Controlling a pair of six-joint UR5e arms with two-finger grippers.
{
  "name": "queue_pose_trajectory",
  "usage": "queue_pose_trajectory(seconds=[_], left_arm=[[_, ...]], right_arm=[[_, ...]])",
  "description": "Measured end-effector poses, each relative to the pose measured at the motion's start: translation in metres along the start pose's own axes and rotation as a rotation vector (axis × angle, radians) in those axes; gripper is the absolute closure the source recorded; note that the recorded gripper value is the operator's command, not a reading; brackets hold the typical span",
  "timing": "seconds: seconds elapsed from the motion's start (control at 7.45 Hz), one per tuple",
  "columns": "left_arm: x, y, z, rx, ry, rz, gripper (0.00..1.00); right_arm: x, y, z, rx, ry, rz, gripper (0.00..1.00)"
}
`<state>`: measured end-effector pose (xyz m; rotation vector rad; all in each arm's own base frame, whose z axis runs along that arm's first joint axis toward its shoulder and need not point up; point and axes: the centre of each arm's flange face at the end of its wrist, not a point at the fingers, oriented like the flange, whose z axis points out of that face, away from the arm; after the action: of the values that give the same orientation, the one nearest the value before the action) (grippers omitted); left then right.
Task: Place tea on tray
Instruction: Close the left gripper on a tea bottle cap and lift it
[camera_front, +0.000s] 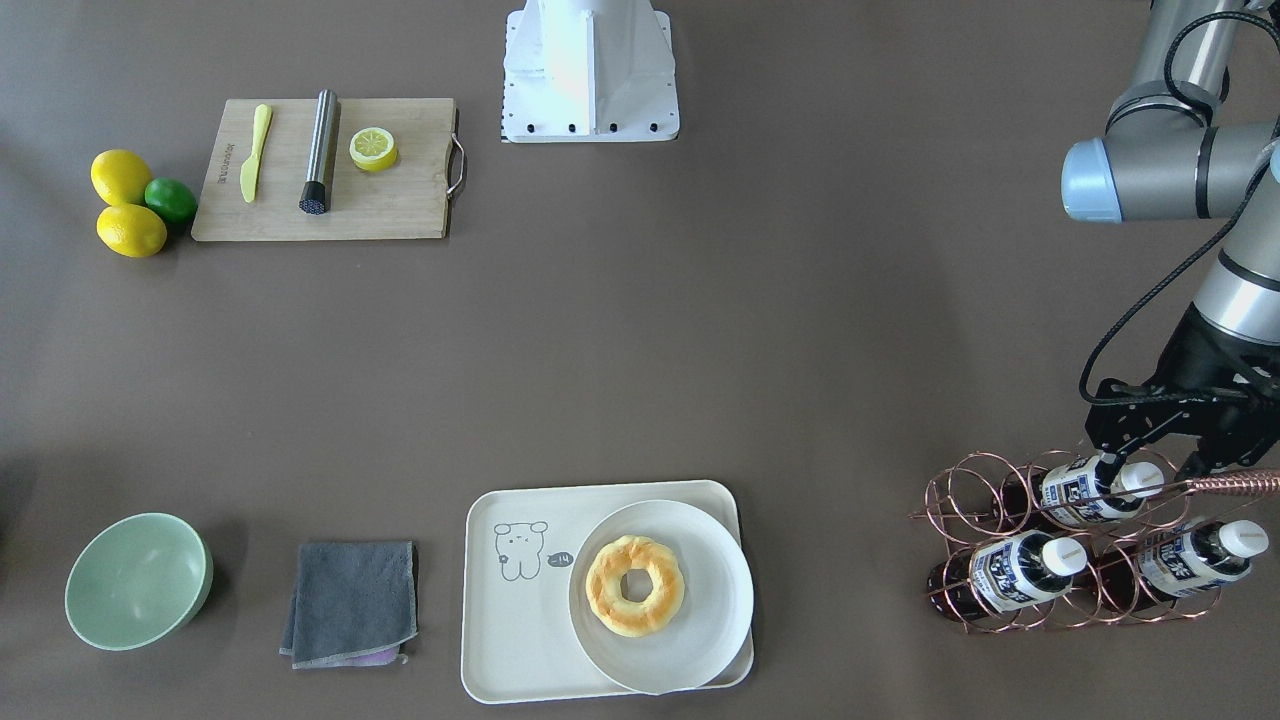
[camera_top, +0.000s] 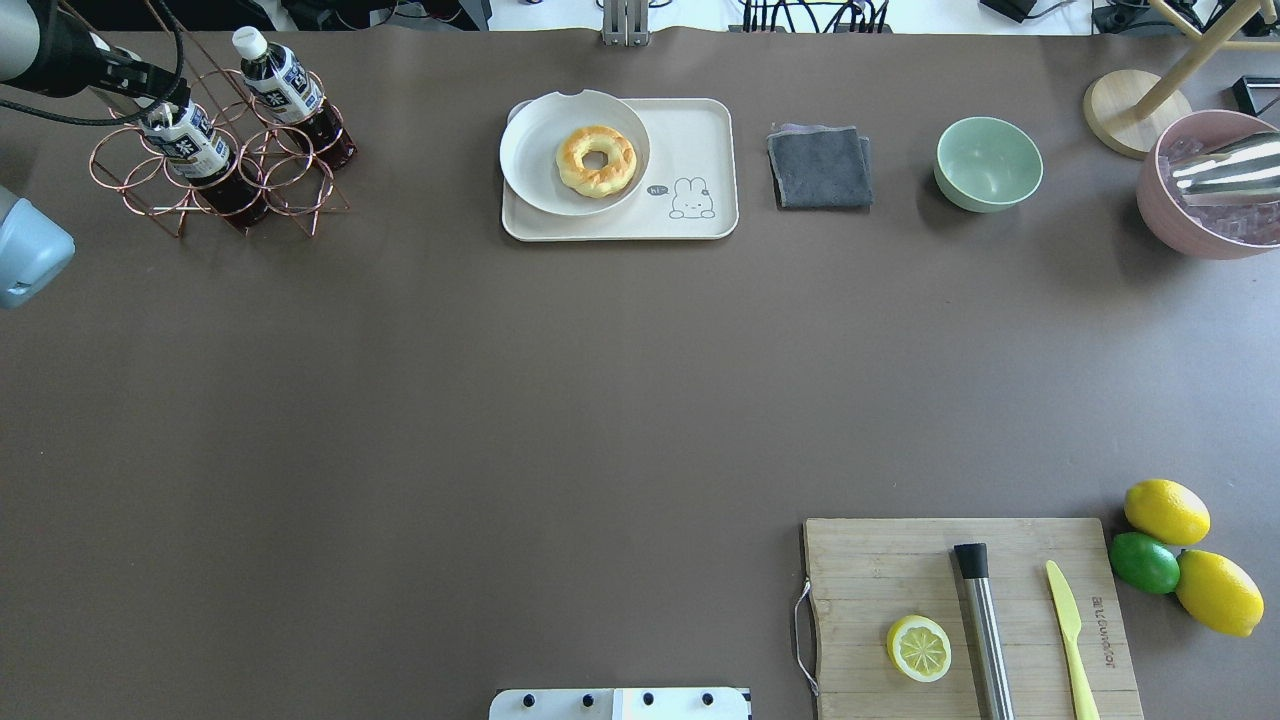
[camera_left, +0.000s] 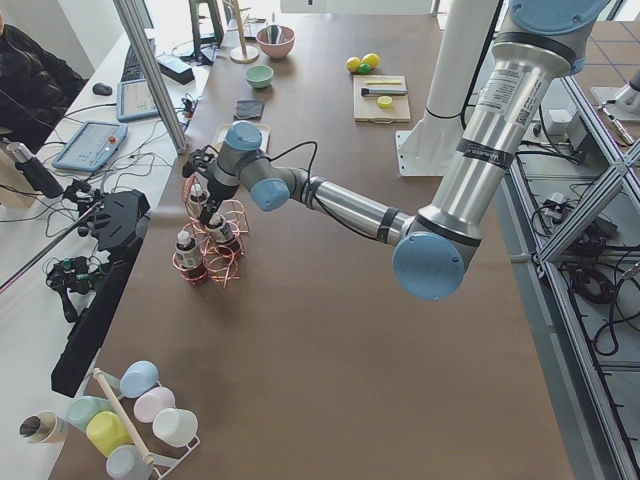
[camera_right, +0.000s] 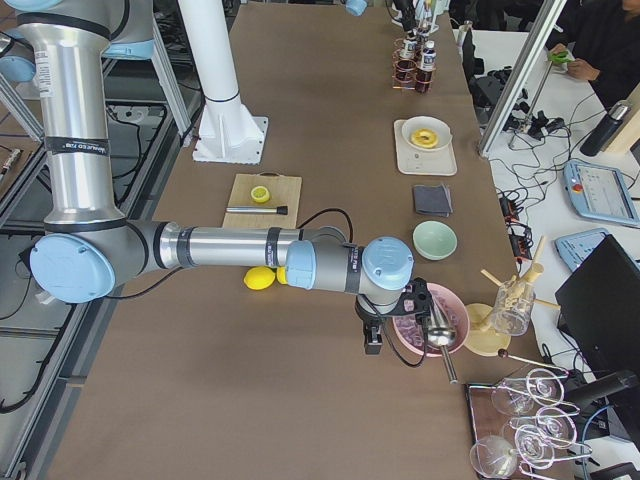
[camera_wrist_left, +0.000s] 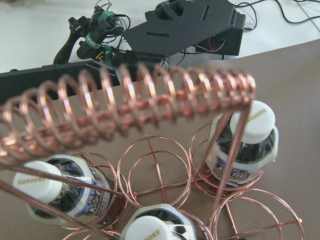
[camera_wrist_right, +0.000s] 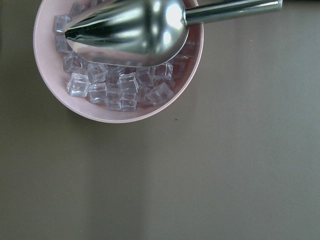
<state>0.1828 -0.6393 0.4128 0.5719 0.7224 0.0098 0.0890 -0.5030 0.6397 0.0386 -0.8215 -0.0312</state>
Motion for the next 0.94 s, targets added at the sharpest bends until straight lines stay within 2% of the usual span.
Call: queue_pose_trajectory(seconds=[0.81,0.94], left_arm=[[-0.0010,0.0008,0.0003,-0.002,0.002,0.000,0.41],[-0.0010,0.0016,0.0005,-0.005,0.006,0.001,0.59]], right_arm=[[-0.0008,-0.0017,-0.0008,0.002,0.000,-0.002,0.00],[-0.0006,-0.0015,-0.0007,0.001,0.000,-0.002,0.00]])
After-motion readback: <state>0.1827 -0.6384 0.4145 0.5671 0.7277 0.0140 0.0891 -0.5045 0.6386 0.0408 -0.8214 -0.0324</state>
